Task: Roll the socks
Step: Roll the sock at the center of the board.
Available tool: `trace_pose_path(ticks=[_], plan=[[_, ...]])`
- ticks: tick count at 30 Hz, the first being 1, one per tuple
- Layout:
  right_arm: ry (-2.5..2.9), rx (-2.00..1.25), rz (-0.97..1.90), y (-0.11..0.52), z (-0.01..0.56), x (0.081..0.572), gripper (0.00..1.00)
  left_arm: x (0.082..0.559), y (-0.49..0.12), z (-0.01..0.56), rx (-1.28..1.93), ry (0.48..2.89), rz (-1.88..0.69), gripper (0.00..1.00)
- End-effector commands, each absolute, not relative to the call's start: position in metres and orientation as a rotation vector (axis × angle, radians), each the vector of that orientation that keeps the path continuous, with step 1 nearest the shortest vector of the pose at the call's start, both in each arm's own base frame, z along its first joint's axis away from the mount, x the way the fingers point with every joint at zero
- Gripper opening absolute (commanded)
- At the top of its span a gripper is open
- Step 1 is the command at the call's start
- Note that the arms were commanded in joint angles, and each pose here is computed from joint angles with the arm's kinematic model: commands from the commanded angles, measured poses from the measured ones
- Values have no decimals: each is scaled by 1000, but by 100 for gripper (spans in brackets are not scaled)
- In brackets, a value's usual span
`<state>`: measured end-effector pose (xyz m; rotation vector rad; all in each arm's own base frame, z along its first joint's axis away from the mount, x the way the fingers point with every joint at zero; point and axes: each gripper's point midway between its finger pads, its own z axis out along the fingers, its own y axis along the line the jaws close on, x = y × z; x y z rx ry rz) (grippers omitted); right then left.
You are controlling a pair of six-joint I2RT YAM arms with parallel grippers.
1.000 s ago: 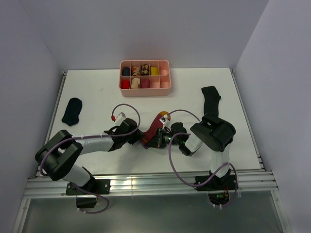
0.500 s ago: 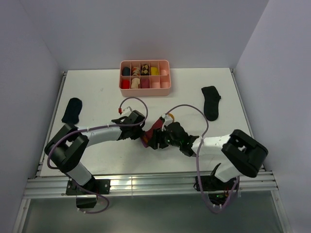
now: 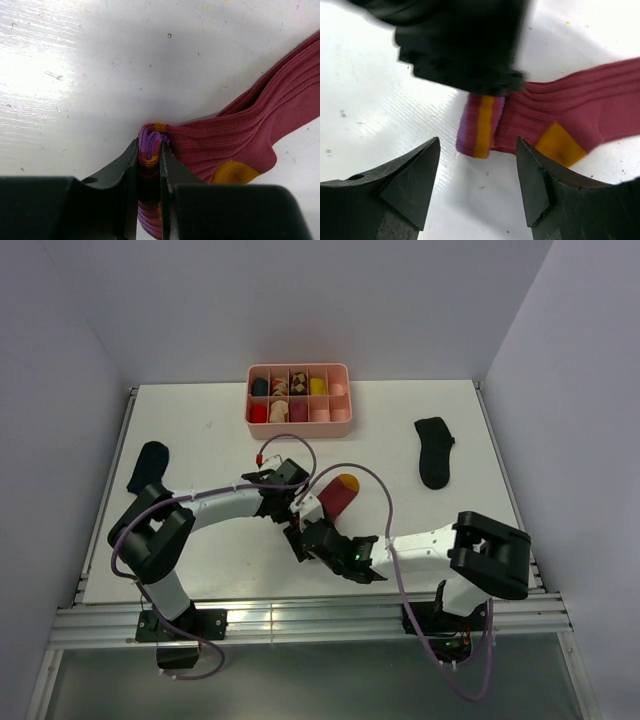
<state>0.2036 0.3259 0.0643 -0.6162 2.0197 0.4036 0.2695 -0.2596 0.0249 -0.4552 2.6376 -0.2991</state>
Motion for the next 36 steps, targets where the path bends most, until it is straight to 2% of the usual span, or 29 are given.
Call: trace_pose_path(ticks=[1,10,13,16,17,20,21,22,23,25,28,34,36], plan=[[1905,-628,248,338,77,211,69,256,-258,13,-404,2713,-251,0],[1878,-658,84,348,50,211,67,252,-260,11,-397,2737,-266,0],[1885,-663,39,346,39,212,58,251,-261,10,-394,2743,-273,0],[1895,-674,3,343,27,214,47,249,-262,8,-388,2753,-275,0],[1901,-674,-7,342,23,214,29,249,-262,7,-388,2757,-277,0],[1911,-666,17,340,21,211,0,247,-263,6,-384,2760,-287,2],[1917,-670,36,340,21,209,0,248,-263,8,-389,2751,-294,4],[1931,-684,69,339,17,206,0,248,-263,10,-393,2744,-305,6],[1939,-664,123,341,23,204,0,250,-264,14,-407,2724,-329,14],[1972,-646,175,332,18,202,0,253,-263,21,-434,2694,-352,24],[2028,-630,355,330,16,194,0,262,-260,41,-516,2610,-405,47],[2111,-587,737,331,15,175,0,275,-242,78,-689,2446,-520,72],[2156,-580,856,327,10,170,0,277,-237,85,-719,2396,-556,75]])
